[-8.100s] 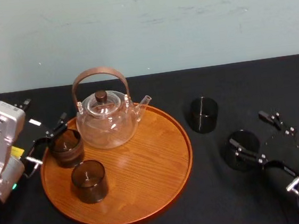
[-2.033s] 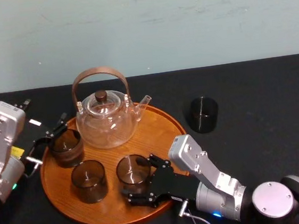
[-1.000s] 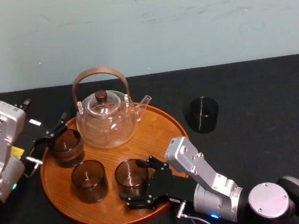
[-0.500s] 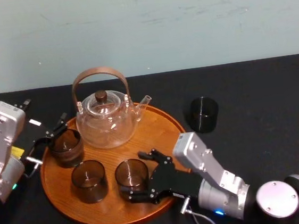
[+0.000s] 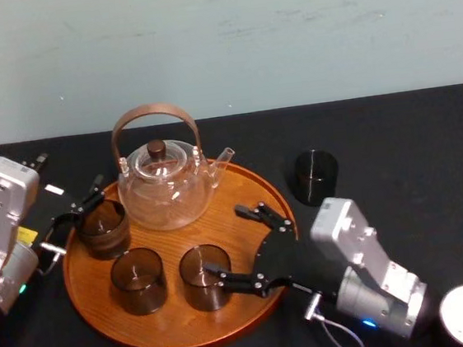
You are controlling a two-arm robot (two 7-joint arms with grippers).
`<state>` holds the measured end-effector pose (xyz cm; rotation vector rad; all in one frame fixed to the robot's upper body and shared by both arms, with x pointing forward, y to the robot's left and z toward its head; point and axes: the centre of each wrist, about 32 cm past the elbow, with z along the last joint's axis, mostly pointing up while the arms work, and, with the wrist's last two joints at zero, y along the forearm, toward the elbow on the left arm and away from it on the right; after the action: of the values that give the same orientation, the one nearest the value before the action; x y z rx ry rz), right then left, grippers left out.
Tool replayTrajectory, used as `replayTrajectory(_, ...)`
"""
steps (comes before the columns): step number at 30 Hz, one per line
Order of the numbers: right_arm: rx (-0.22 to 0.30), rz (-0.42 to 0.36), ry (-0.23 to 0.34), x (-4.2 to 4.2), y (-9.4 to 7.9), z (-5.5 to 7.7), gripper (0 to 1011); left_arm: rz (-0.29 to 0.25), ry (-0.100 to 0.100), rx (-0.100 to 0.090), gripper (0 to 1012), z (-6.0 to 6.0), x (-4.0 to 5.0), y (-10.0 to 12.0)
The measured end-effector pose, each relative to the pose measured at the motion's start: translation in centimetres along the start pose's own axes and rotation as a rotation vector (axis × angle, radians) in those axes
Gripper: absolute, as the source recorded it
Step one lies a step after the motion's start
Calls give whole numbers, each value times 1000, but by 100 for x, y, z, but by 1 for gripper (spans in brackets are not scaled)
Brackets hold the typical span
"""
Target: Pick up the glass from the table and place it on the tray.
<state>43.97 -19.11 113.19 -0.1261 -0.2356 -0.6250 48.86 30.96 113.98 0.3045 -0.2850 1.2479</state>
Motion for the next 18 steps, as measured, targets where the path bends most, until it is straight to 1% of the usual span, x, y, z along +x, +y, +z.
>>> replayTrajectory(2,5,-18,9,9,-59,-3,1003,0,0,0,1002,0,0,0)
replayTrajectory(3,5,-18,9,9,-59,-3,1003,0,0,0,1001,0,0,0)
replayTrajectory(6,-2,-66,27,44,-168,-40,1003,0,0,0,1001,0,0,0)
replayTrajectory(8,-6,-88,34,62,-208,-56,1003,0,0,0,1001,0,0,0)
replayTrajectory(9,-12,-112,41,84,-252,-76,1003,0,0,0,1001,0,0,0)
replayTrajectory(10,-12,-112,41,84,-252,-76,1003,0,0,0,1001,0,0,0)
replayTrajectory(11,-20,-138,50,109,-299,-99,1002,0,0,0,1001,0,0,0)
replayTrajectory(13,-28,-159,58,133,-338,-116,1003,0,0,0,1001,0,0,0)
replayTrajectory(18,-75,-251,75,247,-502,-190,1003,0,0,0,1001,0,0,0)
